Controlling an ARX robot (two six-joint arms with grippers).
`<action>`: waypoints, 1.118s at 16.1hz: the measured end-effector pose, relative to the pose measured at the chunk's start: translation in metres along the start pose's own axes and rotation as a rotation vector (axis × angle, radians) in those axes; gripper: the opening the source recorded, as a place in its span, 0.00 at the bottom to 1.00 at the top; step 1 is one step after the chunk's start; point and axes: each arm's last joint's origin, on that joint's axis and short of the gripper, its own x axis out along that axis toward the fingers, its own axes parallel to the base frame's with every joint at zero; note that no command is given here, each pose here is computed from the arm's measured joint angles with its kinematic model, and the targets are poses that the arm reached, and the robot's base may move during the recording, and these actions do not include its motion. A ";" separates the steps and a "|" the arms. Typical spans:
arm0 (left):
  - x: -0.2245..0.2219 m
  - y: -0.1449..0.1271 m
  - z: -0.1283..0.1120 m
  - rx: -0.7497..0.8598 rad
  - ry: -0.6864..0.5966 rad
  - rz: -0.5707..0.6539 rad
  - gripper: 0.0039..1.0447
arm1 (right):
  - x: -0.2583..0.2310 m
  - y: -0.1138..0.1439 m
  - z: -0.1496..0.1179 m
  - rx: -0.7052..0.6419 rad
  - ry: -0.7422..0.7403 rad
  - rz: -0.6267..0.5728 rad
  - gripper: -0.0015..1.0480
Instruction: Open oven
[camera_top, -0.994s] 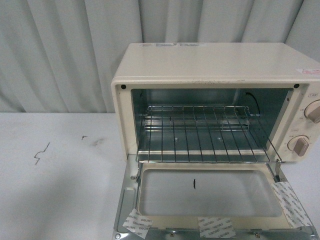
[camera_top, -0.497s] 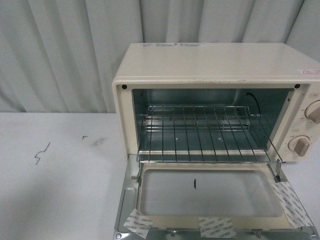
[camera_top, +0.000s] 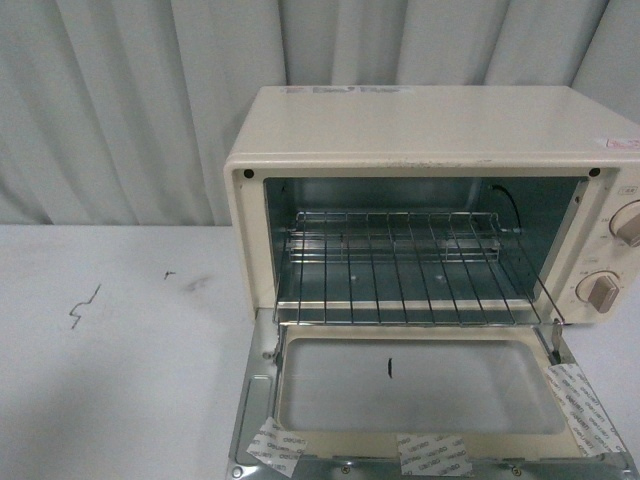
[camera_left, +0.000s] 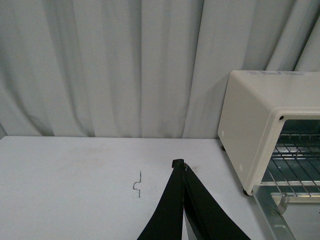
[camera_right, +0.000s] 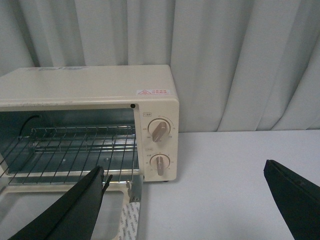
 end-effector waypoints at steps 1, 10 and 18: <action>-0.001 0.000 0.000 0.000 0.000 0.000 0.01 | 0.000 0.000 0.000 0.000 0.000 0.000 0.94; -0.015 0.000 -0.003 0.000 0.008 0.001 0.01 | 0.000 0.000 0.000 0.000 0.000 0.000 0.94; -0.015 0.000 -0.004 0.000 0.011 0.001 0.36 | 0.000 0.000 0.000 0.000 -0.001 0.000 0.94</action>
